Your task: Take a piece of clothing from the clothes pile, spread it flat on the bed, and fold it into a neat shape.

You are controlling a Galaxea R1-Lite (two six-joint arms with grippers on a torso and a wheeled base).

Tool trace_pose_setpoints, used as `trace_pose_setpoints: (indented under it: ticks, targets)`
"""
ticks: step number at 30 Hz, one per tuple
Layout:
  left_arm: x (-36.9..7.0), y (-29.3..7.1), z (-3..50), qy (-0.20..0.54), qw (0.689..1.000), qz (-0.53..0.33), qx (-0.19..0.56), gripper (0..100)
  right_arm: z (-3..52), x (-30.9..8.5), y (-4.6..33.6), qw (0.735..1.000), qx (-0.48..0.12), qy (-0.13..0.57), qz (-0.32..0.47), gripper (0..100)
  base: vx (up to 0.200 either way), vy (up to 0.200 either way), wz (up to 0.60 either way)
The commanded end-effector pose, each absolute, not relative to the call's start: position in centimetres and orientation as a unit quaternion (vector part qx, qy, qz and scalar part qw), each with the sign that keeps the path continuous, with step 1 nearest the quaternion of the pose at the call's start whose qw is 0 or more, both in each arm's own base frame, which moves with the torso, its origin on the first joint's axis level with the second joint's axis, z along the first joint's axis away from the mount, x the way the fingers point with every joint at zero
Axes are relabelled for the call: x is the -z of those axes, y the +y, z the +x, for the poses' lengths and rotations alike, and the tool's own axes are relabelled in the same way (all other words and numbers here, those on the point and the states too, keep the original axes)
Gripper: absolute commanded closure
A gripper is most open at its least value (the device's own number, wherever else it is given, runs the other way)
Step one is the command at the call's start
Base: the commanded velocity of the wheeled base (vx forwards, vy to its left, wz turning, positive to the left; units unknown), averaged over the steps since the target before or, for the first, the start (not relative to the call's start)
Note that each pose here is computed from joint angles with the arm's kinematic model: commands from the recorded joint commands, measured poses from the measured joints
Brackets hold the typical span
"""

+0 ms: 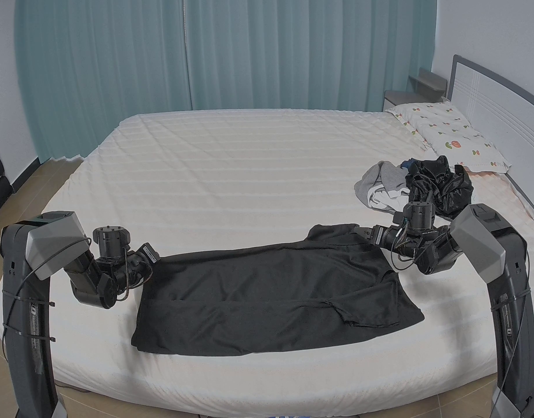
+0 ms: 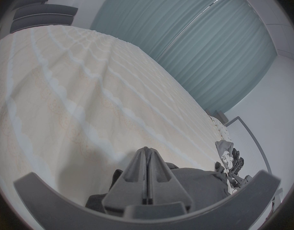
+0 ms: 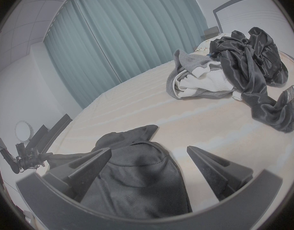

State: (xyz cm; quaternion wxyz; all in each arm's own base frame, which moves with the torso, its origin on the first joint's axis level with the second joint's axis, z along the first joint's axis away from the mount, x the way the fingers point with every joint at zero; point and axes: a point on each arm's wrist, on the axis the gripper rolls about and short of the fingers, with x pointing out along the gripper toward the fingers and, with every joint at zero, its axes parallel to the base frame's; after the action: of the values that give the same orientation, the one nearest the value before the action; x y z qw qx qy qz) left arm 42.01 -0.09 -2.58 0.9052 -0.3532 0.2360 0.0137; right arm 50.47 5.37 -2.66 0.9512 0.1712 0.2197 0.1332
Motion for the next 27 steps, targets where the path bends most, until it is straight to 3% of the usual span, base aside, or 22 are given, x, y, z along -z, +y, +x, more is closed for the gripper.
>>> trace_pose_setpoints:
  ticks: [1,8,9,27]
  targets:
    - [2.5,0.0,42.1,0.233,0.906,-0.354,-0.014,100,50.7,3.6,5.9,0.949,-0.138,0.225,0.172,0,0.000,0.000,0.00]
    - [2.5,0.2,42.2,0.231,0.906,-0.354,-0.015,100,50.5,3.9,6.0,0.947,-0.140,0.232,0.175,0,0.000,0.000,0.00]
    - [2.5,0.2,42.2,0.231,0.906,-0.354,-0.015,100,50.5,3.9,6.0,0.947,-0.140,0.232,0.175,100,0.000,0.000,0.00]
    - [2.2,0.3,42.3,0.225,0.908,-0.354,-0.015,100,49.9,1.9,5.1,0.941,-0.127,0.224,0.218,100,0.000,0.000,0.00]
